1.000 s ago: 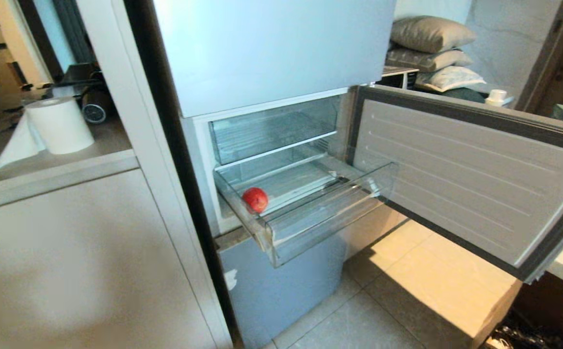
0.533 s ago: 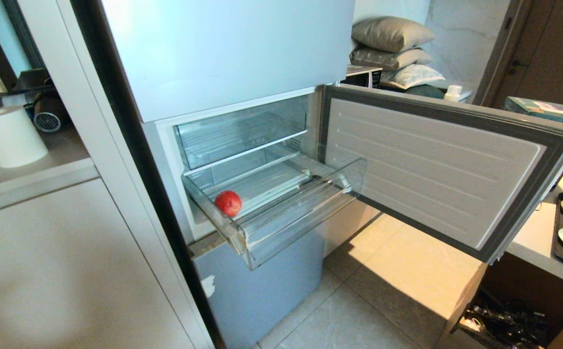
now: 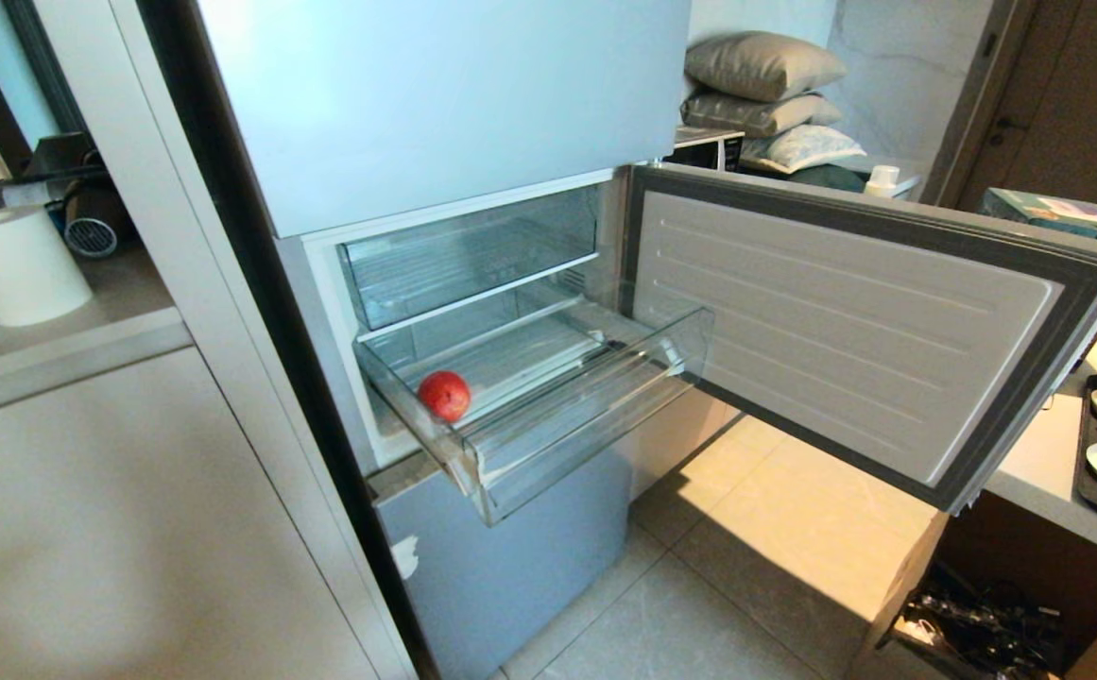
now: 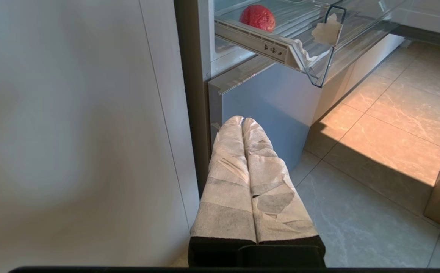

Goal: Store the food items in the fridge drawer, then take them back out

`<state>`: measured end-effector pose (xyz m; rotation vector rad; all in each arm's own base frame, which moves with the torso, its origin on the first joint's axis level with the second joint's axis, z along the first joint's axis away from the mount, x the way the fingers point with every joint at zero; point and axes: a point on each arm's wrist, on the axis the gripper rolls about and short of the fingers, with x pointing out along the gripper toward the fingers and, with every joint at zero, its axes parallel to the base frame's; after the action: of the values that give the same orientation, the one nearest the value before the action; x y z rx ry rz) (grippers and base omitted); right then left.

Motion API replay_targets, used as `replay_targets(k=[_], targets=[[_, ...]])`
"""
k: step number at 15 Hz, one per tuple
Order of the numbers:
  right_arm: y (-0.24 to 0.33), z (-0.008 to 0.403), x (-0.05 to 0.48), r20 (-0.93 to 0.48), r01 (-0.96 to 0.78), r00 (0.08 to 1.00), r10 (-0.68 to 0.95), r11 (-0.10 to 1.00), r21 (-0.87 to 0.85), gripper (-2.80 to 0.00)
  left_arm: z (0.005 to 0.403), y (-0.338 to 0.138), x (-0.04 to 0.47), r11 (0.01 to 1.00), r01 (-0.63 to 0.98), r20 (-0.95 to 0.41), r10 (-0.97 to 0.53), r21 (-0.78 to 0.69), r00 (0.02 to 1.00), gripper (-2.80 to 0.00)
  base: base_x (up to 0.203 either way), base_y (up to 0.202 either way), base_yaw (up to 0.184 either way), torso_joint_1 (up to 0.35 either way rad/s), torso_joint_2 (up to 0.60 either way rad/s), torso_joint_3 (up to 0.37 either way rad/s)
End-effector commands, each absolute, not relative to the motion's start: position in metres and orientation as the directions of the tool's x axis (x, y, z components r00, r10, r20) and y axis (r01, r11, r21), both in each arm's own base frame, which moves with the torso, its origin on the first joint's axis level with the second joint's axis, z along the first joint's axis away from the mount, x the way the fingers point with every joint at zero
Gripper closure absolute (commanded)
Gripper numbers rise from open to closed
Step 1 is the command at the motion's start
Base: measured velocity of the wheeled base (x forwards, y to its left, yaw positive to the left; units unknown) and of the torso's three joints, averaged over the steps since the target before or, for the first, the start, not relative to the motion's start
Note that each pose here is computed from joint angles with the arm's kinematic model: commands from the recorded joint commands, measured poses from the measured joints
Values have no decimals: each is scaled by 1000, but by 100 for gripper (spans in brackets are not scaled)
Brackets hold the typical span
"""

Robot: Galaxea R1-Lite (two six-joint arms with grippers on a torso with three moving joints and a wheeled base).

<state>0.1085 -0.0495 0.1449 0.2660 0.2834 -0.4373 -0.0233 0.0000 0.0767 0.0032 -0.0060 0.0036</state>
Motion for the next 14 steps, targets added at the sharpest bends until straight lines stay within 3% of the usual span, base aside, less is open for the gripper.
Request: replay_targets(k=[1, 5, 9, 14], targets=[[-103, 119, 161, -477, 590, 756, -449, 783, 198, 0, 77, 0, -23, 1000, -5, 6, 5, 3, 1000, 0, 0, 0, 0, 0, 0, 0], [-202, 107, 203, -403, 724, 678, -615, 655, 218, 0, 77, 0, -23, 1000, -5, 6, 5, 3, 1000, 0, 0, 0, 0, 0, 0, 0], [-291, 90, 208, -339, 796, 605, -721, 558, 235, 0, 77, 0, -23, 1000, -5, 6, 5, 3, 1000, 0, 0, 0, 0, 0, 0, 0], [-352, 71, 204, -305, 821, 570, -763, 514, 249, 0, 77, 0, -23, 1000, -5, 6, 5, 3, 1000, 0, 0, 0, 0, 0, 0, 0]])
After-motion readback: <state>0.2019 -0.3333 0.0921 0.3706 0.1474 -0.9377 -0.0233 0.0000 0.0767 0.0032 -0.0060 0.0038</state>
